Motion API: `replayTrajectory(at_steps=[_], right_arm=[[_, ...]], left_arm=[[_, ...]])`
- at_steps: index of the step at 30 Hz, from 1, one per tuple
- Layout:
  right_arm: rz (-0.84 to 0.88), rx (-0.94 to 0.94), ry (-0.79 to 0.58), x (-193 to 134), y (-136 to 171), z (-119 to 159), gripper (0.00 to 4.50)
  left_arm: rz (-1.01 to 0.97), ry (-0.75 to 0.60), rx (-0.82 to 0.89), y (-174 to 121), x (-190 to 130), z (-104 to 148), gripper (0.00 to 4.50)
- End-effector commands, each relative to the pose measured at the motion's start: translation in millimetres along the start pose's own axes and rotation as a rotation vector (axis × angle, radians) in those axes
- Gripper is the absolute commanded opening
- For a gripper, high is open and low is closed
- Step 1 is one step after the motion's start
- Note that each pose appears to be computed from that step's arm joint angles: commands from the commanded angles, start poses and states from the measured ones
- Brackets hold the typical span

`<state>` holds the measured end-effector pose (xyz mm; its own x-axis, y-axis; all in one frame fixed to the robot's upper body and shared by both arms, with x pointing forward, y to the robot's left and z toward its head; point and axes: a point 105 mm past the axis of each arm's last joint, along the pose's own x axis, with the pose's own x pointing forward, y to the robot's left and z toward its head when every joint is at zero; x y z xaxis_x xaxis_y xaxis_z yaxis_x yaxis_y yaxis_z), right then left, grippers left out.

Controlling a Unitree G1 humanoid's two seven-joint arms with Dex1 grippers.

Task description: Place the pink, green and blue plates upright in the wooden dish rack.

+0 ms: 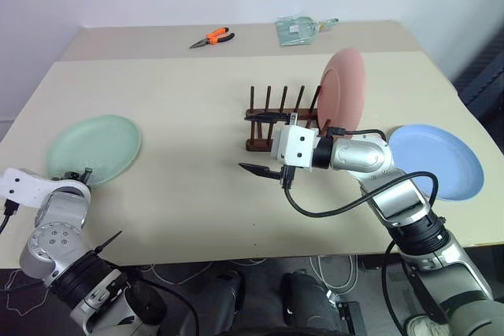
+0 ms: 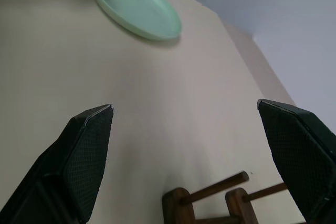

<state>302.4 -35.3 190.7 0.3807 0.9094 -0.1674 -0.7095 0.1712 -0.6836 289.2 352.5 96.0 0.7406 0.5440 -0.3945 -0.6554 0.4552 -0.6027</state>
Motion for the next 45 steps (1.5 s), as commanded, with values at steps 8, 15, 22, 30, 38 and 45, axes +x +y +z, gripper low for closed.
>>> replayTrajectory(at_steps=[8,15,22,30,38,45], right_arm=[[-0.148,-0.209,-0.012,2.1,-31.8,19.4,4.50],[-0.271,-0.451,0.066,10.3,-62.7,16.2,4.50],[-0.266,-0.522,0.157,4.6,-65.0,-7.1,2.65],[-0.289,-0.595,0.152,6.1,-63.4,-3.0,0.00],[-0.478,-0.441,0.061,-15.4,-83.0,13.1,0.00],[-0.593,0.241,-0.290,-46.7,-75.8,39.3,0.00]], left_arm=[[-0.860,-0.287,0.294,-197.2,-96.4,15.4,0.12],[-1.156,-0.238,0.339,-247.9,-153.9,-20.9,0.12],[-1.179,-0.163,0.314,-246.8,-158.9,-40.6,0.00],[-1.162,-0.150,0.177,-242.2,-154.7,-29.2,2.53],[-1.004,-0.496,0.334,-215.3,-126.9,31.9,3.06],[-1.113,-0.392,0.832,-174.2,-112.0,-45.8,3.06]])
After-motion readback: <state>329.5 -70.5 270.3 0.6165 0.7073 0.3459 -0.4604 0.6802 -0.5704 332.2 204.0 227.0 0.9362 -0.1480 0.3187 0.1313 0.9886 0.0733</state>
